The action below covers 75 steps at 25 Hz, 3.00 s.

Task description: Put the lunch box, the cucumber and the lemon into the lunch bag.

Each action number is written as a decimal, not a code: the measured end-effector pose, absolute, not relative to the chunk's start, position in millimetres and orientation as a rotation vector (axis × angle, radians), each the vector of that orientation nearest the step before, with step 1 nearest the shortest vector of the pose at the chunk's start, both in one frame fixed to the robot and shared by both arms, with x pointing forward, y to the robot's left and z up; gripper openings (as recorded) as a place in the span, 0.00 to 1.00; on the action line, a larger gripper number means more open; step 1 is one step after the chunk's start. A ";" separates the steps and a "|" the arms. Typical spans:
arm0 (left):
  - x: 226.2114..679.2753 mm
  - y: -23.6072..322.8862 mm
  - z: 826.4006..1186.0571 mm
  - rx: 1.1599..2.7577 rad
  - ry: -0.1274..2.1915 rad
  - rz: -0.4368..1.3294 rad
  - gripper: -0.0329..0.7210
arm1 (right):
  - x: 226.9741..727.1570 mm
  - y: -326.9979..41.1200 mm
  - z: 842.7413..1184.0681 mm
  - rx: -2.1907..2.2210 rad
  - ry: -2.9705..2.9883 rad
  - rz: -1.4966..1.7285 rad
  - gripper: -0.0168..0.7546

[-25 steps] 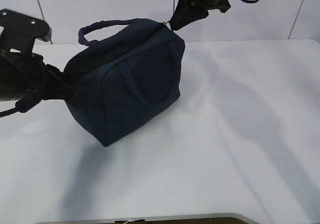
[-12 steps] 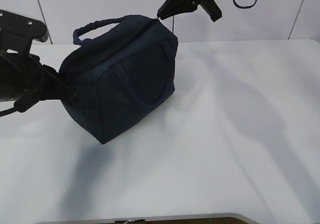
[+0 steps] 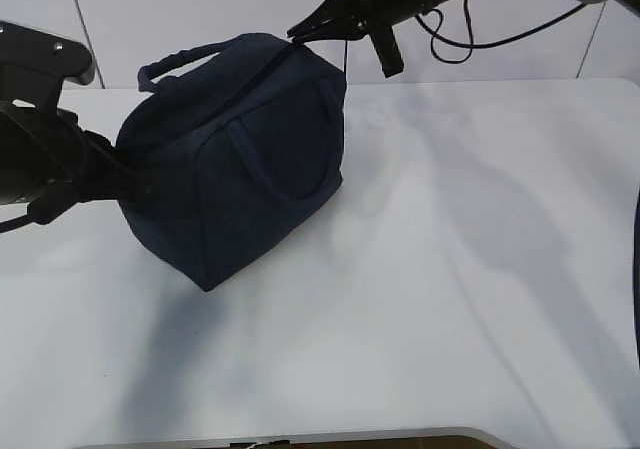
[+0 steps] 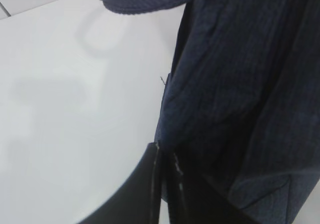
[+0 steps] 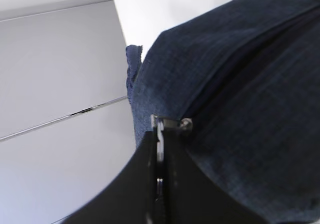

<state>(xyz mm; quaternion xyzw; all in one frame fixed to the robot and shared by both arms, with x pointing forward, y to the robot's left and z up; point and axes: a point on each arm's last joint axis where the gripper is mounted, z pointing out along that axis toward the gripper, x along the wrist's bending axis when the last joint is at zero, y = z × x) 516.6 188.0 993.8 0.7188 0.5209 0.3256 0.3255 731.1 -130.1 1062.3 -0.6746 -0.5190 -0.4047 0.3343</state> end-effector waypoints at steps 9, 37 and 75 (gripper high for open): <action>516.0 186.2 993.4 1.888 1.356 0.829 0.02 | 743.4 -145.6 1055.5 -1.658 -1.177 -1.108 0.03; 517.6 191.0 994.5 1.876 1.383 0.893 0.02 | 772.7 -154.2 1007.7 -1.699 -0.929 -1.166 0.03; 519.5 193.0 997.1 1.916 1.313 0.979 0.01 | 764.4 -154.8 1032.2 -1.551 -1.635 -1.343 0.03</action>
